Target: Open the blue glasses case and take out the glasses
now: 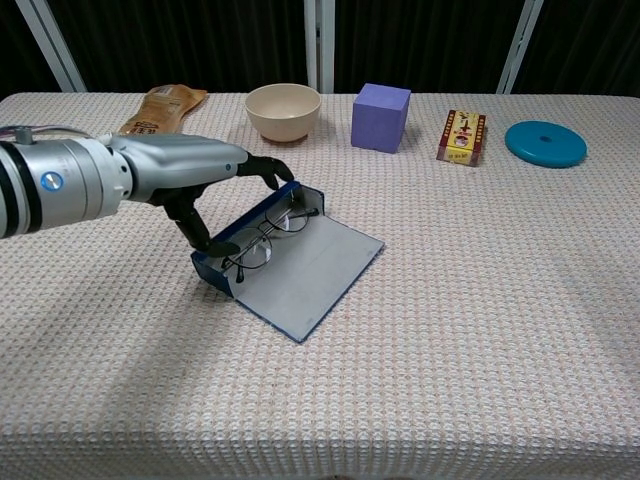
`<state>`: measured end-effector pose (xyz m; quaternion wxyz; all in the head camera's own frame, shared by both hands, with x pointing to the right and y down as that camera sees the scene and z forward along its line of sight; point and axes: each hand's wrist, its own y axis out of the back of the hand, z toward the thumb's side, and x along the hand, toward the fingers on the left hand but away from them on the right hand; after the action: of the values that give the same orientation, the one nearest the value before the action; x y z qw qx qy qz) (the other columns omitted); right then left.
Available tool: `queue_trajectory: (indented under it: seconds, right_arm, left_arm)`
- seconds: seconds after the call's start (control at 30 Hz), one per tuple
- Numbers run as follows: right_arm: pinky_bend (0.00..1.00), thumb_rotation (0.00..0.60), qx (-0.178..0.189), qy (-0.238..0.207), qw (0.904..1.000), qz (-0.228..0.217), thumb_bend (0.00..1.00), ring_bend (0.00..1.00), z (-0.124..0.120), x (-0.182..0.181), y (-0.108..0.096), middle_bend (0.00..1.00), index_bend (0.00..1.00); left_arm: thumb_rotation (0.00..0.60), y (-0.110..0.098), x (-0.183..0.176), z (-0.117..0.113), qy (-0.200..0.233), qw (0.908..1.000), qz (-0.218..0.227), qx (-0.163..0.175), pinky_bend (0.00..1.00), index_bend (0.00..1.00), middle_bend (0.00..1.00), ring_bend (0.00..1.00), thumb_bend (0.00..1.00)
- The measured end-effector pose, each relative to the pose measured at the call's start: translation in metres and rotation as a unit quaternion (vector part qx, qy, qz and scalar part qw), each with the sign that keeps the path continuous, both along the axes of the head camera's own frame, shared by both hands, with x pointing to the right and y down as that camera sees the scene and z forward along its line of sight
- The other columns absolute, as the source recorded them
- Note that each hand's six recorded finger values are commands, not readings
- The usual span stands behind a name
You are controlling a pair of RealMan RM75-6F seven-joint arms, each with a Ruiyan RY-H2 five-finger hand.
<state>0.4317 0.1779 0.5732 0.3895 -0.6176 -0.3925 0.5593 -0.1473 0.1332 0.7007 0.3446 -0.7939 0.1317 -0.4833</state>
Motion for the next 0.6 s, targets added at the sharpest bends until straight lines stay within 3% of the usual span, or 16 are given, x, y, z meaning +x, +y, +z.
queue_trajectory:
  seconds: [0.6]
  right_arm:
    - [0.01, 0.600, -0.002, 0.003, 1.0000, -0.004, 0.24, 0.00, -0.001, -0.004, 0.000, 0.13, 0.04]
  left_arm:
    - [0.600, -0.003, -0.023, 0.010, -0.040, 0.9991, -0.001, 0.014, 0.00, 0.03, 0.02, 0.00, 0.27]
